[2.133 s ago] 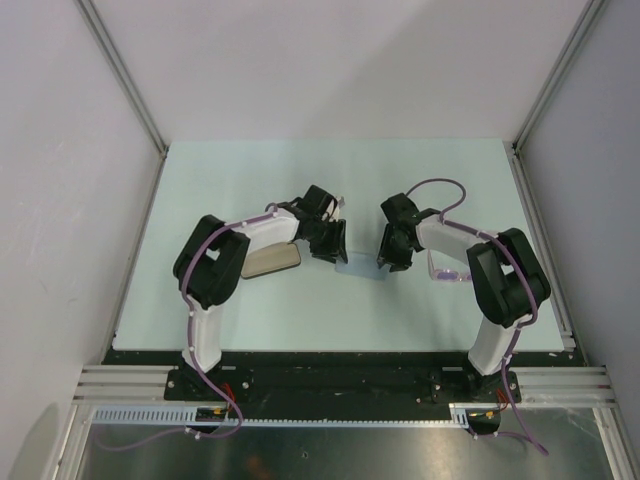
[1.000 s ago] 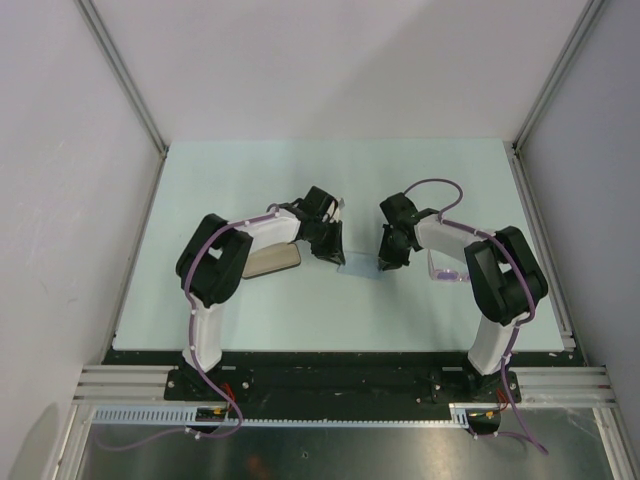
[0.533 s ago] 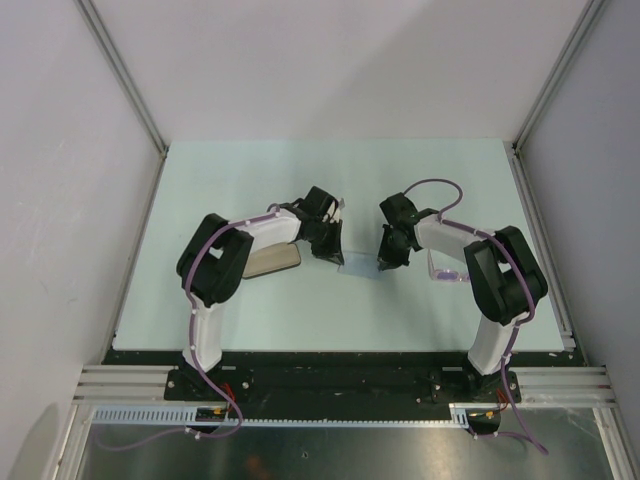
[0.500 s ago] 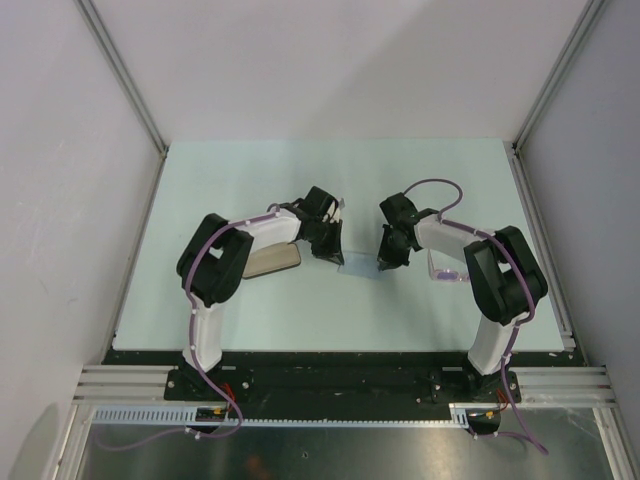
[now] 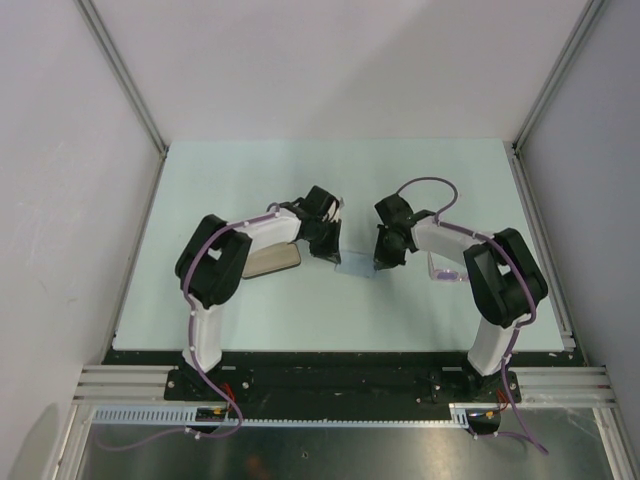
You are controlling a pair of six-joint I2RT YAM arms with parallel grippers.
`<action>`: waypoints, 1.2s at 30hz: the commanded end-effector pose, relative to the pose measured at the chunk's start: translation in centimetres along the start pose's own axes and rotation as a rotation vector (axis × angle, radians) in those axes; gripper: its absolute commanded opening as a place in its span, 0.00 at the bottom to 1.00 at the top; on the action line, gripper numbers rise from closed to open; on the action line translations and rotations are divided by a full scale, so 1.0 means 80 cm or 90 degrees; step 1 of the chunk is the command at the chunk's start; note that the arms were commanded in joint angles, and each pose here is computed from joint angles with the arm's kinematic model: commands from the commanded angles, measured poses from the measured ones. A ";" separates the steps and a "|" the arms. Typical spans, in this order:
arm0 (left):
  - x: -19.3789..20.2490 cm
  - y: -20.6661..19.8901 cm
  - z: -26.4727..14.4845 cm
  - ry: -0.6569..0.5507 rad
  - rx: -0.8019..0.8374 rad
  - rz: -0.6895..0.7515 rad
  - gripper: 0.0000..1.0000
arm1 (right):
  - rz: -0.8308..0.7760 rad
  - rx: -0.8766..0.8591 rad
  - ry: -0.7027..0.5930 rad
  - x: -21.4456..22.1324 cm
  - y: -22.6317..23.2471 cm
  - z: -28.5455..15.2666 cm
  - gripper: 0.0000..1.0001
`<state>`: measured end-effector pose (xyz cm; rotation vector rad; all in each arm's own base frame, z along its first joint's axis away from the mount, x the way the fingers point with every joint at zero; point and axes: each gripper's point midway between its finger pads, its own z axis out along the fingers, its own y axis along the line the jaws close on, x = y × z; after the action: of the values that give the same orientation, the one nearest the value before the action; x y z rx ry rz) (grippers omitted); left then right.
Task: Organize the sunglasses
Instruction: Pick up the folded cleaning cloth from the center of the board, then place the folded cleaning cloth in the sunglasses case.
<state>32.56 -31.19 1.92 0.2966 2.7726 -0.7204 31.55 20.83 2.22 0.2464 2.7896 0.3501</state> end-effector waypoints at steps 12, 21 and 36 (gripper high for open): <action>-0.014 0.000 -0.086 -0.103 -0.056 -0.001 0.01 | -0.076 -0.082 -0.084 -0.036 0.081 -0.062 0.00; 0.004 0.025 -0.129 -0.140 -0.100 -0.025 0.00 | -0.122 -0.133 -0.095 -0.030 0.136 -0.076 0.00; 0.027 0.100 -0.175 -0.179 -0.165 -0.089 0.01 | -0.241 -0.159 -0.106 -0.013 0.237 -0.057 0.00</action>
<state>30.05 -19.03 9.35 0.0014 2.6116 -0.4394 32.53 35.81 11.19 -0.2222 2.5679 0.5734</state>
